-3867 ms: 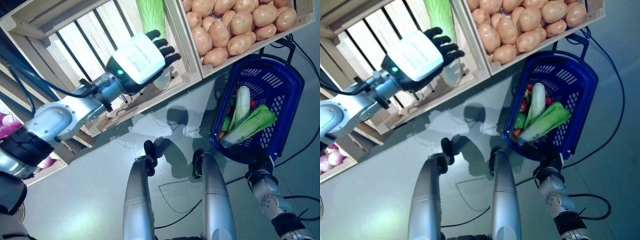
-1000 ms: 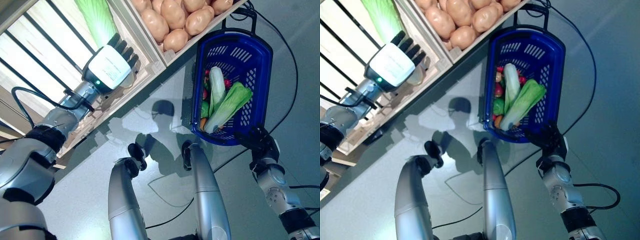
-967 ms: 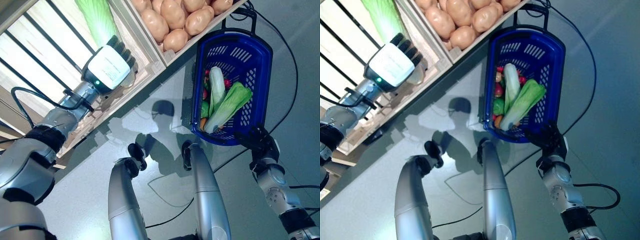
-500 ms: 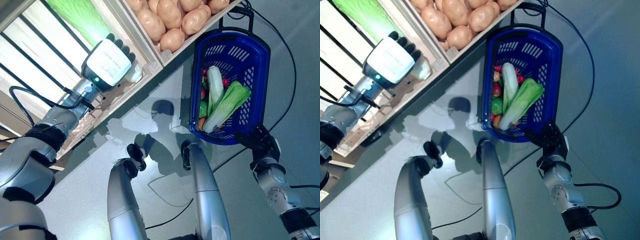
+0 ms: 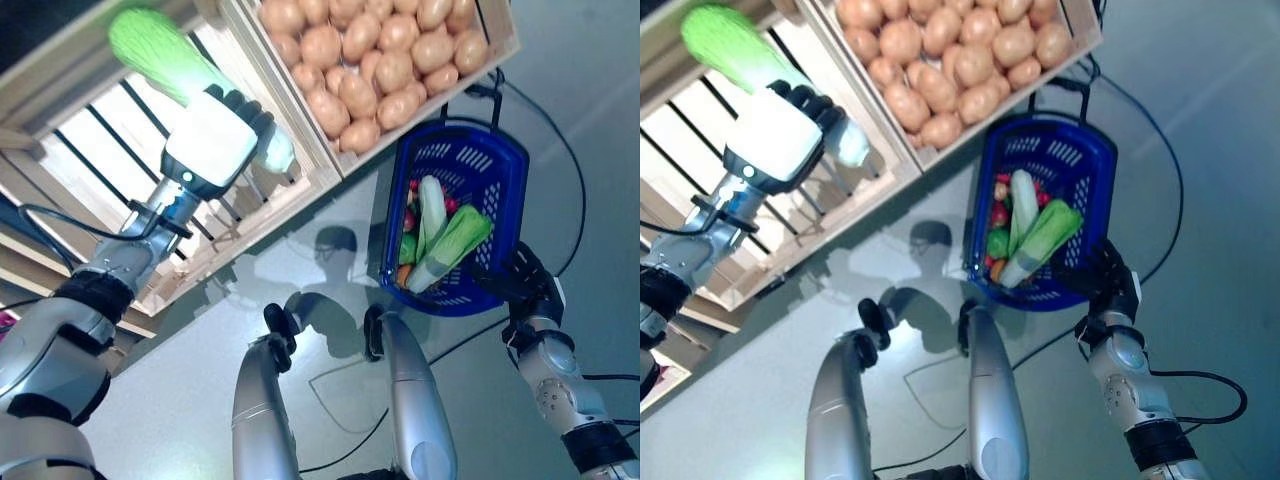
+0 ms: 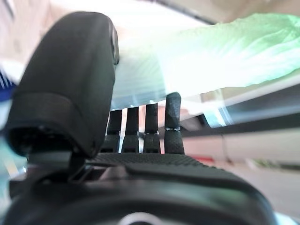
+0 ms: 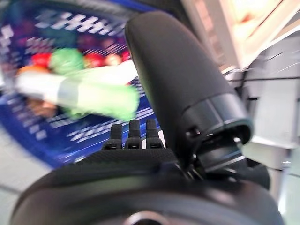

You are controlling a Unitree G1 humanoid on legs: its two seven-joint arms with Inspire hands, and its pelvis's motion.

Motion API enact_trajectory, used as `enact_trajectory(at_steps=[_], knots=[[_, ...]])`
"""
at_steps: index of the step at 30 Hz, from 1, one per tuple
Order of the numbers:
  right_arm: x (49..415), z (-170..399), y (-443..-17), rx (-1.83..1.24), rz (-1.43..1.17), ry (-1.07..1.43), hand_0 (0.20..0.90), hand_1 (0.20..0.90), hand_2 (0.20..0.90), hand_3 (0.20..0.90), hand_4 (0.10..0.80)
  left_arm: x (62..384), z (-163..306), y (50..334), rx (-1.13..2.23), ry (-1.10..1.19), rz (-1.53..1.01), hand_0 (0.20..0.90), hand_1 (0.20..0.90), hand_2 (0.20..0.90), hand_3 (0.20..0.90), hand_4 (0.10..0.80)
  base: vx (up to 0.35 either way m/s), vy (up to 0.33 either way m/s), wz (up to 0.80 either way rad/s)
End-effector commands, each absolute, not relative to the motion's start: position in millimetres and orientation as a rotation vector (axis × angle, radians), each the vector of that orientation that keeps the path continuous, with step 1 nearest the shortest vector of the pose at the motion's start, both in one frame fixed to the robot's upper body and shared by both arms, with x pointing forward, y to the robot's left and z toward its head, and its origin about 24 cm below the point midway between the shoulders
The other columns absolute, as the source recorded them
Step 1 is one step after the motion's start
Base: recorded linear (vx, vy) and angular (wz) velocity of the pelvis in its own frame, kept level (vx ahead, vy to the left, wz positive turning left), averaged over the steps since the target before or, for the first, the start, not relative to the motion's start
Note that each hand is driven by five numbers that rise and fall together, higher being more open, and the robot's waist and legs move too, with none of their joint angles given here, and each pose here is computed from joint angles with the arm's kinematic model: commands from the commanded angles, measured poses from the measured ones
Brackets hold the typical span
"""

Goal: Put vegetables into the basket

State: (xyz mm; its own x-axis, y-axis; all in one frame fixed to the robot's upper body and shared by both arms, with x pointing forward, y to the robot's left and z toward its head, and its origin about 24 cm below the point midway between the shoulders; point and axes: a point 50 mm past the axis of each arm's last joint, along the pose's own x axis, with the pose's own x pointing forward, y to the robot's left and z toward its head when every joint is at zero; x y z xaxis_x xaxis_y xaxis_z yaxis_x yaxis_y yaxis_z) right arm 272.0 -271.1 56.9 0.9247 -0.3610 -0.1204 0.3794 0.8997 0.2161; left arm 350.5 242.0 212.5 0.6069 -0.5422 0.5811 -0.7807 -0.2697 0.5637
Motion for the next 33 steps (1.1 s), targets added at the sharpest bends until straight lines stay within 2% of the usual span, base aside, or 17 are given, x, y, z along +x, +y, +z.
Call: enact_trajectory(at_steps=[1,7,9,13,22,26,33], knots=[[275.2,94.3,-273.5,0.238,-0.392,-0.155,0.9,0.9,0.9,0.9,0.8,326.6,272.7,249.6,1.644,-1.273,0.649,0.3,0.3,0.3,0.3,0.4,0.048,-0.083,0.12],[277.2,88.5,-256.1,0.199,-0.349,-0.14,0.9,0.9,0.9,0.9,0.8,317.0,237.3,233.2,1.279,-1.162,0.546,0.3,0.3,0.3,0.3,0.4,0.021,-0.044,0.1],[277.6,87.6,-252.9,0.189,-0.336,-0.149,0.9,0.9,0.9,0.9,0.8,311.9,223.3,219.2,1.186,-1.174,0.479,0.3,0.3,0.3,0.3,0.4,0.016,-0.038,0.09],[277.0,86.5,-243.5,0.14,-0.306,-0.179,0.9,0.9,0.9,0.9,0.8,297.9,207.3,195.7,0.792,-1.083,0.326,0.3,0.3,0.3,0.3,0.4,0.049,-0.022,0.11],[260.8,77.7,-224.3,0.132,-0.202,-0.204,0.9,0.9,0.9,0.9,0.8,277.5,154.6,174.1,-0.132,-0.619,-0.163,0.3,0.3,0.3,0.3,0.4,0.1,-0.014,0.09],[256.4,80.6,-224.6,0.128,-0.143,-0.23,0.9,0.9,0.9,0.9,0.8,273.2,133.1,165.9,-0.357,-0.47,-0.272,0.3,0.3,0.3,0.3,0.4,0.046,-0.026,0.11],[253.7,89.8,-215.3,0.11,0.022,-0.254,0.9,0.9,0.9,0.9,0.8,268.6,117.1,161.8,-0.523,-0.317,-0.337,0.3,0.3,0.3,0.3,0.4,0.046,-0.003,0.04]])
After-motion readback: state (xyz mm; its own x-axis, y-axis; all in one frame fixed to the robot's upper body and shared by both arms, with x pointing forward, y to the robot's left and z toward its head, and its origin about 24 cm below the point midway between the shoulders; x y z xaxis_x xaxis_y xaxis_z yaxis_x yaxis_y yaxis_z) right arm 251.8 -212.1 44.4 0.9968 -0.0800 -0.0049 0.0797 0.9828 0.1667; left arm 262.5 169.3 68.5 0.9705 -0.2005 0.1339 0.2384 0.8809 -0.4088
